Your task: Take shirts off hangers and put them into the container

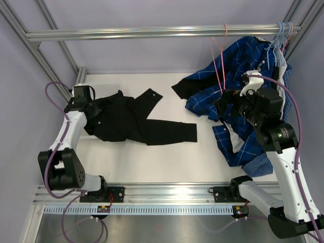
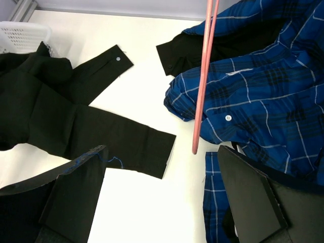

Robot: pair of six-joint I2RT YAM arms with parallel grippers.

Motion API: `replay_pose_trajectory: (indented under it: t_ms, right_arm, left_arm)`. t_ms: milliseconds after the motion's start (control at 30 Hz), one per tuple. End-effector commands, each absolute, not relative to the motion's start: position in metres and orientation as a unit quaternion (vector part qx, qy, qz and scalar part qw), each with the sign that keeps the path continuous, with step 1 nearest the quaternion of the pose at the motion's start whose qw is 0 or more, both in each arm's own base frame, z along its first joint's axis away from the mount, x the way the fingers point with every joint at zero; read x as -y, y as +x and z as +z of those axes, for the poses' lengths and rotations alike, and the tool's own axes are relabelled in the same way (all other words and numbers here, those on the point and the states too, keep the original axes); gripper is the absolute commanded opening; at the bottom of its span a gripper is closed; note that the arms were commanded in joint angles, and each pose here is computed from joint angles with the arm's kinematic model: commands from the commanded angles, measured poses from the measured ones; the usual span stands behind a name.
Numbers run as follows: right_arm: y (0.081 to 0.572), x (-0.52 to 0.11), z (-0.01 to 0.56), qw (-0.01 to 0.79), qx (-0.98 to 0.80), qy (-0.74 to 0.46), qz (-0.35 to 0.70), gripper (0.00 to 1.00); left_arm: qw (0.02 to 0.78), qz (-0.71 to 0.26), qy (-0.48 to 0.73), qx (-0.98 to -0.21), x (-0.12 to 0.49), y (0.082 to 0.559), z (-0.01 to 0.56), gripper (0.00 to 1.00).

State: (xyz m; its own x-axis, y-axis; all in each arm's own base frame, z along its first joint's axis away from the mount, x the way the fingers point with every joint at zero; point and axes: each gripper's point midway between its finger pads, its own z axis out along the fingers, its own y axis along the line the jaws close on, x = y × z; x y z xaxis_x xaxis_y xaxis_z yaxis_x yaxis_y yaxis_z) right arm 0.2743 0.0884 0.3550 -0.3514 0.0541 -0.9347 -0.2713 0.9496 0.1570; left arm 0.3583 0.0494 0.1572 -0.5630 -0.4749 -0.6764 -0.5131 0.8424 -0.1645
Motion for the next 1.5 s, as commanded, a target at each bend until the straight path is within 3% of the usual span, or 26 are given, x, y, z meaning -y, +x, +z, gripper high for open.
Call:
replay_pose_trajectory:
  t_ms: [0,133,167,233,300,500,667,900,1033,1167,1200,1300,1467]
  right_arm:
    - [0.277,-0.095,0.369,0.583,-0.792,-0.076,0.163,0.99]
    - [0.274,-0.093,0.367,0.582,-0.794,-0.077,0.158,1.0]
    - [0.274,-0.093,0.368,0.583,-0.794,-0.077,0.156,1.0]
    - [0.272,-0.09,0.368,0.586,-0.793,-0.076,0.151,0.99]
    - [0.272,-0.09,0.368,0.587,-0.792,-0.077,0.152,0.99]
    - [0.275,-0.094,0.365,0.581,-0.795,-0.078,0.157,1.0]
    - [0.277,-0.096,0.361,0.576,-0.798,-0.077,0.161,0.99]
    - [0.277,-0.098,0.357,0.569,-0.801,-0.077,0.169,1.0]
    - [0.273,-0.098,0.354,0.566,-0.803,-0.077,0.17,1.0]
    - [0.268,-0.097,0.35,0.562,-0.806,-0.08,0.17,0.99]
    - [0.267,-0.098,0.35,0.561,-0.806,-0.08,0.171,0.99]
    - [0.266,-0.098,0.352,0.562,-0.805,-0.081,0.174,0.99]
    - [0.269,-0.1,0.355,0.565,-0.802,-0.084,0.176,0.99]
  left_arm:
    - [0.381,-0.011,-0.349,-0.856,-0.057,0.383,0.146,0.0]
    - [0.373,-0.014,-0.36,-0.855,-0.06,0.393,0.15,0.32]
    - [0.383,-0.02,-0.35,-0.855,-0.055,0.395,0.158,0.62]
    - [0.423,-0.008,-0.319,-0.848,-0.05,0.397,0.191,0.85]
    - [0.441,0.006,-0.268,-0.857,-0.03,0.396,0.212,0.99]
    - [0.469,-0.049,-0.098,-0.876,0.083,0.383,0.25,0.99]
    - [0.402,-0.105,0.027,-0.909,0.193,0.357,0.203,0.99]
    - [0.348,-0.095,0.072,-0.93,0.245,0.36,0.143,0.99]
    - [0.357,-0.016,0.053,-0.932,0.219,0.37,0.135,0.99]
    - [0.406,0.042,0.013,-0.913,0.17,0.374,0.167,0.78]
    - [0.417,0.059,-0.001,-0.907,0.155,0.375,0.176,0.65]
    - [0.443,0.11,-0.055,-0.888,0.099,0.374,0.202,0.39]
    - [0.433,0.163,-0.139,-0.876,0.016,0.369,0.21,0.34]
